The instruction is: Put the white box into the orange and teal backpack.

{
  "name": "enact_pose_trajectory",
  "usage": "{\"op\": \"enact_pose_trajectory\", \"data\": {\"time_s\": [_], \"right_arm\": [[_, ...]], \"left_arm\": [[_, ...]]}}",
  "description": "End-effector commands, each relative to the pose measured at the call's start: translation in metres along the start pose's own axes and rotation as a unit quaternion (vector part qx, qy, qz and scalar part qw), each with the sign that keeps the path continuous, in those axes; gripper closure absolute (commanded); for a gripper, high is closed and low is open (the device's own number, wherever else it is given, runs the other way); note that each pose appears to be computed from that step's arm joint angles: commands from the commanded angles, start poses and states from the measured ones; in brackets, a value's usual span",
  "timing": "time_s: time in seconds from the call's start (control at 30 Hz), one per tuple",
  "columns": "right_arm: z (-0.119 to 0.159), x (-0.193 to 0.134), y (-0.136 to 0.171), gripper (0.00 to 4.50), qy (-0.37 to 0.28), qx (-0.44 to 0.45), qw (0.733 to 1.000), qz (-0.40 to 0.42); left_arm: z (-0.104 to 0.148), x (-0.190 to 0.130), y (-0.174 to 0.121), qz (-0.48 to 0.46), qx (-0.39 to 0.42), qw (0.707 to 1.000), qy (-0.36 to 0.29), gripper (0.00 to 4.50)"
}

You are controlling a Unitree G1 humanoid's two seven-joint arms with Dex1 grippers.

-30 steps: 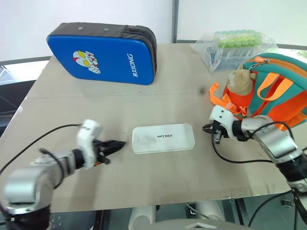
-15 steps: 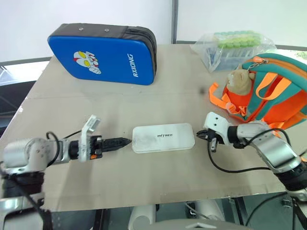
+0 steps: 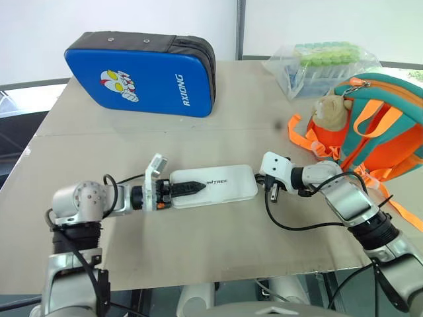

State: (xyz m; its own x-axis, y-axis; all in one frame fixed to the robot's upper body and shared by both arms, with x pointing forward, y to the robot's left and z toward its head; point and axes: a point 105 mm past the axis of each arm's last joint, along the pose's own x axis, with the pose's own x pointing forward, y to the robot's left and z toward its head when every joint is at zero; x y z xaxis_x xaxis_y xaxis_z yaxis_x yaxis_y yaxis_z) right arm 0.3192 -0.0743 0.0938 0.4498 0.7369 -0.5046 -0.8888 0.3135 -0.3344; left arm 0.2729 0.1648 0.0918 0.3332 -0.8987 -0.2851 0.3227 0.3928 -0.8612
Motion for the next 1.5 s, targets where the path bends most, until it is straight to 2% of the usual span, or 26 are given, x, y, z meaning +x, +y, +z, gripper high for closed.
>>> {"op": "enact_pose_trajectory", "data": {"time_s": [0.03,0.07,0.13,0.17,0.23,0.27,0.3,0.4,0.43,0.47,0.5,0.6,0.7,0.77,0.87,0.9,0.93,0.97,1.1,1.2,1.23,1.3,1.37,1.43,1.5], "right_arm": [[0.021,-0.033,-0.012,4.50,-0.063,0.036,0.996,-0.055],[0.023,-0.047,-0.014,4.50,-0.078,0.054,0.993,-0.070],[0.027,-0.073,-0.014,4.50,-0.107,0.092,0.985,-0.103],[0.030,-0.089,-0.007,3.98,-0.120,0.110,0.981,-0.107],[0.034,-0.114,0.006,3.30,-0.133,0.134,0.975,-0.119],[0.035,-0.128,0.009,2.75,-0.140,0.147,0.969,-0.140],[0.036,-0.137,0.012,2.42,-0.144,0.156,0.965,-0.156],[0.031,-0.180,0.014,0.96,-0.152,0.198,0.936,-0.247],[0.024,-0.194,0.014,0.64,-0.136,0.211,0.926,-0.282],[0.018,-0.204,0.014,0.06,-0.120,0.222,0.917,-0.310],[0.011,-0.212,0.013,0.00,-0.107,0.237,0.907,-0.333],[-0.001,-0.222,0.007,0.00,-0.089,0.271,0.885,-0.368],[-0.013,-0.218,-0.033,0.00,-0.099,0.311,0.838,-0.437],[-0.004,-0.205,-0.057,0.00,-0.140,0.319,0.830,-0.435],[-0.002,-0.187,-0.076,0.00,-0.142,0.317,0.837,-0.423],[-0.006,-0.184,-0.081,0.39,-0.131,0.314,0.838,-0.427],[-0.009,-0.183,-0.084,0.49,-0.124,0.311,0.837,-0.432],[-0.013,-0.181,-0.089,0.81,-0.112,0.299,0.840,-0.439],[-0.003,-0.176,-0.107,2.80,-0.131,0.230,0.858,-0.439],[0.020,-0.167,-0.105,4.23,-0.188,0.200,0.883,-0.382],[0.030,-0.163,-0.102,4.46,-0.206,0.186,0.893,-0.355],[0.048,-0.157,-0.093,4.46,-0.240,0.161,0.909,-0.299],[0.084,-0.148,-0.073,4.46,-0.309,0.161,0.922,-0.168],[0.115,-0.144,-0.052,4.46,-0.350,0.154,0.923,-0.046],[0.134,-0.140,-0.032,4.46,-0.358,0.141,0.922,0.046]], "left_arm": [[0.007,0.001,-0.018,-0.015,0.026,0.999,-0.013,2.94],[0.010,0.000,-0.022,-0.022,0.030,0.999,-0.022,3.27],[0.011,0.000,-0.028,-0.026,0.044,0.998,-0.028,3.43],[0.012,-0.001,-0.032,-0.030,0.052,0.998,-0.032,3.43],[0.016,-0.001,-0.040,-0.038,0.065,0.996,-0.040,3.43],[0.018,-0.001,-0.044,-0.041,0.075,0.995,-0.044,3.43],[0.019,-0.001,-0.047,-0.041,0.081,0.995,-0.047,3.43],[0.027,0.000,-0.063,-0.062,0.108,0.990,-0.061,3.43],[0.031,0.001,-0.068,-0.071,0.112,0.989,-0.070,3.43],[0.034,0.002,-0.071,-0.076,0.115,0.988,-0.075,3.43],[0.036,0.004,-0.075,-0.080,0.119,0.987,-0.077,3.43],[0.039,0.011,-0.088,-0.096,0.138,0.983,-0.073,3.43],[0.049,0.025,-0.106,-0.106,0.166,0.977,-0.078,3.43],[0.050,0.027,-0.108,-0.106,0.171,0.976,-0.082,3.43],[0.051,0.024,-0.107,-0.098,0.174,0.976,-0.091,3.43],[0.052,0.023,-0.106,-0.095,0.175,0.975,-0.097,3.43],[0.053,0.022,-0.106,-0.092,0.175,0.975,-0.101,3.43],[0.054,0.021,-0.106,-0.090,0.176,0.974,-0.108,3.43],[0.056,0.014,-0.103,-0.079,0.177,0.971,-0.144,3.43],[0.060,0.008,-0.104,-0.077,0.184,0.964,-0.176,3.43],[0.062,0.006,-0.105,-0.076,0.189,0.961,-0.189,3.43],[0.067,0.003,-0.106,-0.072,0.192,0.956,-0.209,3.43],[0.078,-0.005,-0.106,-0.046,0.218,0.943,-0.249,3.43],[0.091,-0.017,-0.113,-0.036,0.258,0.916,-0.306,3.43],[0.100,-0.029,-0.114,-0.022,0.283,0.898,-0.335,3.43]]}}
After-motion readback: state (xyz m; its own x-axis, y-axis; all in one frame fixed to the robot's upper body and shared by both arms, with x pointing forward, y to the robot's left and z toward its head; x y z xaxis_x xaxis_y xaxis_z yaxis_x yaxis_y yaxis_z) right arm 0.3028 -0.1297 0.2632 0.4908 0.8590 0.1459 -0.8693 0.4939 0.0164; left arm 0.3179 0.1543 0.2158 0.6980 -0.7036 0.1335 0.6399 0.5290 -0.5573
